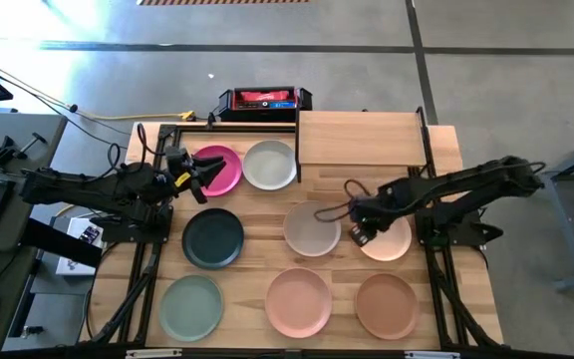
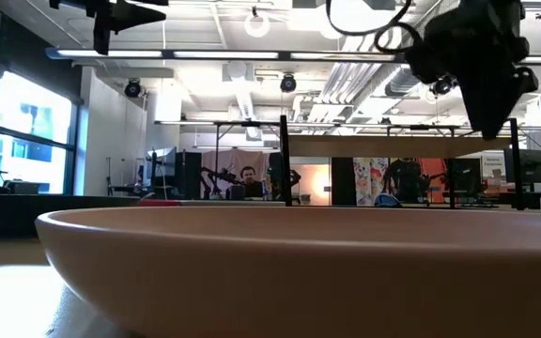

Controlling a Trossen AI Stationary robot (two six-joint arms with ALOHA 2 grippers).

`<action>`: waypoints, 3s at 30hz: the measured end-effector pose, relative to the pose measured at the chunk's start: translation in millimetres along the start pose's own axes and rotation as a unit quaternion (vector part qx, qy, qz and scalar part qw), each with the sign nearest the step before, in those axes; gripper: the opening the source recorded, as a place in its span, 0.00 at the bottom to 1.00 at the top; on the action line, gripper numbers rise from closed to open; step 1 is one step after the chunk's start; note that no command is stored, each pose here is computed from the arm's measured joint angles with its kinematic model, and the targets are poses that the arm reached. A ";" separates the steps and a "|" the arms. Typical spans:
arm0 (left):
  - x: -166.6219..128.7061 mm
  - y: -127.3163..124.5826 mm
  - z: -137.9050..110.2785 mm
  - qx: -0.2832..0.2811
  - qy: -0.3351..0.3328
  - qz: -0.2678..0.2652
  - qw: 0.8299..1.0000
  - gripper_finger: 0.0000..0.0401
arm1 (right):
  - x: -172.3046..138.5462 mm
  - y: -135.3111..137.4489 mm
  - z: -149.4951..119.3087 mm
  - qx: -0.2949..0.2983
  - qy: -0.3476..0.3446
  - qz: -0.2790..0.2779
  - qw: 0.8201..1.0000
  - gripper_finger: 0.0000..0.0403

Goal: Place and stack plates onto a shelf
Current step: Put the light brown plate on the shelf

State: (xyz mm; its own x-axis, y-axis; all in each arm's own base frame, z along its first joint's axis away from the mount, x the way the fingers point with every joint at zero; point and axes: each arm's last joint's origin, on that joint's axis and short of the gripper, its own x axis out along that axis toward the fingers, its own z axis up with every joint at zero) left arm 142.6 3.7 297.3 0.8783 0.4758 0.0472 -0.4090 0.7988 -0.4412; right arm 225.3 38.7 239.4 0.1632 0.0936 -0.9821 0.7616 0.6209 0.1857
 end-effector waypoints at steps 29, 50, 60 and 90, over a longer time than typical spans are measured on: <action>-0.2 -0.4 -4.5 0.002 0.032 -0.028 0.999 0.24 | 101.0 39.0 -17.2 -0.037 0.048 -0.142 0.988 0.33; -0.3 1.2 -7.8 0.011 0.047 -0.021 0.999 0.24 | 107.6 40.8 -17.0 -0.024 0.057 -0.140 0.988 0.04; 0.3 1.4 -9.1 0.014 0.051 -0.019 0.998 0.24 | 74.9 66.5 -9.3 -0.027 0.062 -0.118 0.991 0.00; -1.3 7.5 -19.9 0.050 0.104 0.006 0.993 0.24 | -87.2 101.2 25.7 -0.126 -0.088 -0.119 0.981 0.00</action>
State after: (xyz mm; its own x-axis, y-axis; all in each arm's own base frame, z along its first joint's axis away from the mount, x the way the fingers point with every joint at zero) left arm 143.3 1.8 276.0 0.9015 0.4071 -0.1471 -0.4324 0.8311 -0.3498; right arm 304.3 73.3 344.6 0.1231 -0.1991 -0.9722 0.6153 0.7839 -0.0826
